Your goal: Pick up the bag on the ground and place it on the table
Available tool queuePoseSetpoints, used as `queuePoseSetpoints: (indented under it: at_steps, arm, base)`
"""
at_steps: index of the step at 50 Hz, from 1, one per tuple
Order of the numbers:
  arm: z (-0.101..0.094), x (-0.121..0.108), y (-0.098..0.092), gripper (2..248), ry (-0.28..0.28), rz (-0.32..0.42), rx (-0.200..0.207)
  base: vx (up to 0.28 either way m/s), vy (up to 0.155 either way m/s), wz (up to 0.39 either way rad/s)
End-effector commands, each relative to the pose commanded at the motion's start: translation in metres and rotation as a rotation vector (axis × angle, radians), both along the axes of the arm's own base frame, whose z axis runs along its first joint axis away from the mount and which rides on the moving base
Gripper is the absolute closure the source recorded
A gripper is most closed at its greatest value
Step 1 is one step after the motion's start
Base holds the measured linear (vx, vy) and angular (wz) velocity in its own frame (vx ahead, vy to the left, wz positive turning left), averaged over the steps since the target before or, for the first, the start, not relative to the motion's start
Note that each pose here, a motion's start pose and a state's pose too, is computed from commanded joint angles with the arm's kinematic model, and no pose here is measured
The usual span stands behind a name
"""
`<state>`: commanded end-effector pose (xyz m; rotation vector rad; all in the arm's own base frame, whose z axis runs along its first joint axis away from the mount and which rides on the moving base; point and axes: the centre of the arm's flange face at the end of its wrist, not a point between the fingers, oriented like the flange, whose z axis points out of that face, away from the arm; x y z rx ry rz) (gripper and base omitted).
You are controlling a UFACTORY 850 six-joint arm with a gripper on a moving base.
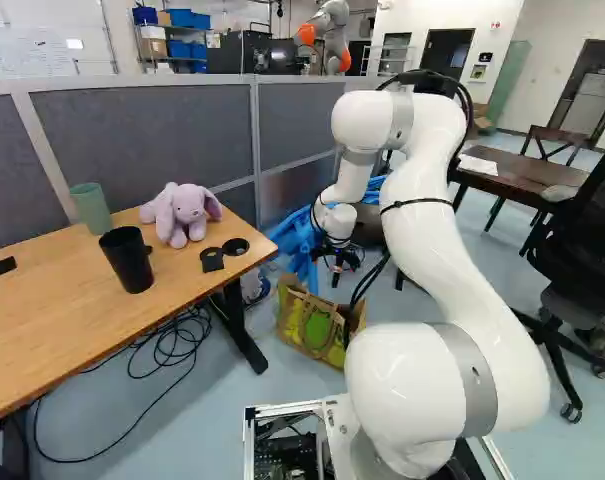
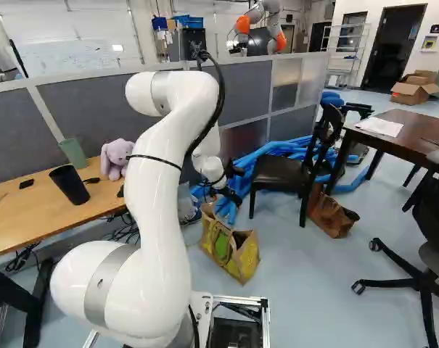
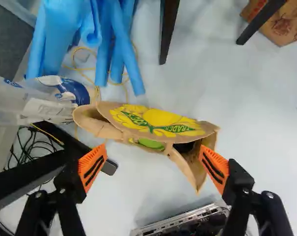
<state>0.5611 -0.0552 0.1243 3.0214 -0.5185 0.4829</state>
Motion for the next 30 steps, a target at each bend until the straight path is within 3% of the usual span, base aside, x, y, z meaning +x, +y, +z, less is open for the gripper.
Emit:
queuePoseSetpoints:
  at_steps: [30]
  arm:
    - [-0.044, 0.007, -0.001, 3, 0.063, 0.301, -0.085]
  base:
    - [0.0, 0.0, 0.0]
